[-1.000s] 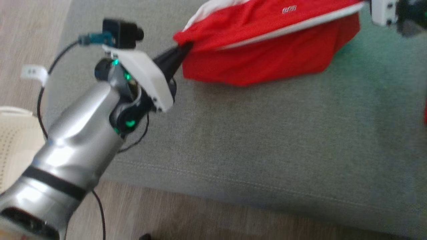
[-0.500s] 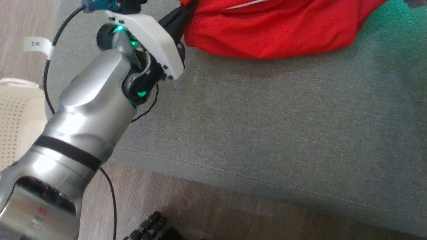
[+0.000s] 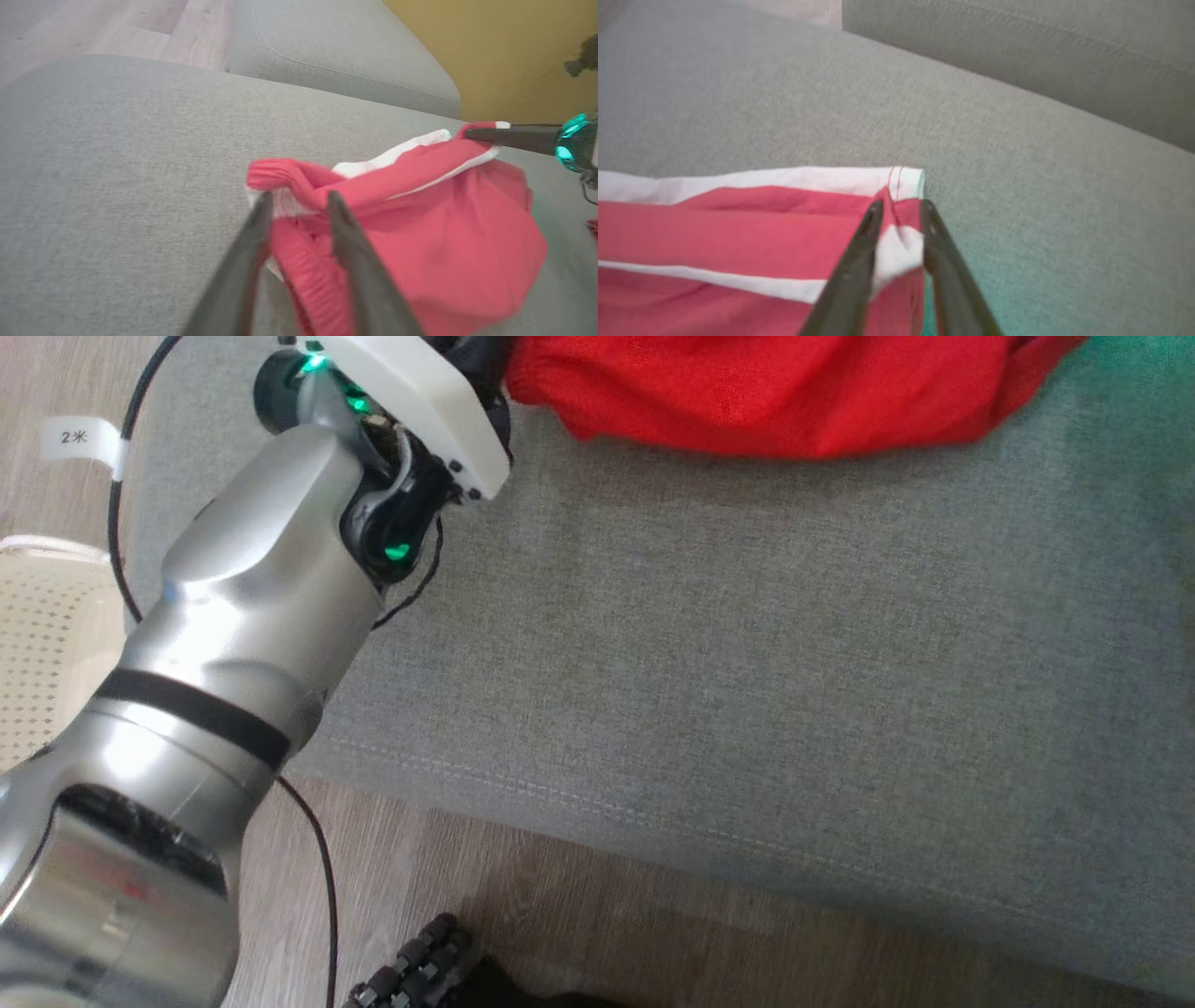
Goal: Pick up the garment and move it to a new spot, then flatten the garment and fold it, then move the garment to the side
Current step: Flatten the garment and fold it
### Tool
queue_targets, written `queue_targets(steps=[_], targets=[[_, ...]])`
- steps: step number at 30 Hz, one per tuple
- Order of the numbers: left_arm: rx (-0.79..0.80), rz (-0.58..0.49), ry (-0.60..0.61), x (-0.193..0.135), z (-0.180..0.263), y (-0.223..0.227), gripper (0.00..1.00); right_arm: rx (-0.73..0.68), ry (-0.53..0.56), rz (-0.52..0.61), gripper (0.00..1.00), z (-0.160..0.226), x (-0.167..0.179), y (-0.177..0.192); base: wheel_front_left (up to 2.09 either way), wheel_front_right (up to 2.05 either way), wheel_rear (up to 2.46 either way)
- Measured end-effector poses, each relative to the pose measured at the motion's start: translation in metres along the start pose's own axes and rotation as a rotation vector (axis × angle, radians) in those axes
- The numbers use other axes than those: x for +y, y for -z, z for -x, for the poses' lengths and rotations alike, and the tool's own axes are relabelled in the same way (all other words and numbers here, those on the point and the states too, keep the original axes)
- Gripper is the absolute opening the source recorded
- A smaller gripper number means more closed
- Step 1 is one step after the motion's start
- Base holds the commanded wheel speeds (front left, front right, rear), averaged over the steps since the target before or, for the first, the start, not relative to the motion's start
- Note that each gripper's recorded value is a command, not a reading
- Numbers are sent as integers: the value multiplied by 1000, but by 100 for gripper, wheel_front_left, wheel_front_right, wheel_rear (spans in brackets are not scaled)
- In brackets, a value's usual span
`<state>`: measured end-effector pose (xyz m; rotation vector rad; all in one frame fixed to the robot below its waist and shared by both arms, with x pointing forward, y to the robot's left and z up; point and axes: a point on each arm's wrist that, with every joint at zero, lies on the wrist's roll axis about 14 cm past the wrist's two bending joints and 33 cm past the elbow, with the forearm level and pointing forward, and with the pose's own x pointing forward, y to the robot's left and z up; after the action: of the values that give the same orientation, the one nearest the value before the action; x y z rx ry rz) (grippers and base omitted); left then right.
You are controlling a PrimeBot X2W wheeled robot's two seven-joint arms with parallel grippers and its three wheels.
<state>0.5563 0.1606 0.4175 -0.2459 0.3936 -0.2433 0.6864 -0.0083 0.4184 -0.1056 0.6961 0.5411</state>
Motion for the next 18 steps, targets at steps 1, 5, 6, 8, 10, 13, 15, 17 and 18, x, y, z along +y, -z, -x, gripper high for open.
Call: queue_targets(steps=[1, 5, 6, 8, 10, 13, 15, 17, 18], targets=[[-5, -1, -10, 3, -1, 0, 100, -23, 4, -3, 100, 0, -1, -5, 0, 0, 0], [-33, -3, -67, 19, -4, -3, 100, -152, 26, -26, 100, -1, -10, -26, 0, 0, 0], [-39, -3, -75, 21, -5, -4, 100, -174, 27, -28, 100, -1, -10, -29, 0, 0, 0], [-43, -8, -84, 23, -6, -6, 100, -193, 27, -31, 100, -2, -9, -31, 0, 0, 0], [-60, -13, -110, 29, -8, -11, 100, -221, 35, -23, 100, -2, -11, -32, 0, 0, 0], [-82, -11, -152, 37, -8, -19, 100, -271, 50, -22, 100, 1, -15, -37, 0, 0, 0], [-104, -12, -173, 40, -8, -27, 100, -319, 67, -22, 100, 6, -21, -43, 0, 0, 0], [-129, -14, -186, 41, -8, -35, 100, -372, 89, -26, 100, 14, -29, -49, 0, 0, 0], [-143, -15, -188, 40, -8, -39, 100, -400, 100, -28, 100, 18, -32, -53, 0, 0, 0]])
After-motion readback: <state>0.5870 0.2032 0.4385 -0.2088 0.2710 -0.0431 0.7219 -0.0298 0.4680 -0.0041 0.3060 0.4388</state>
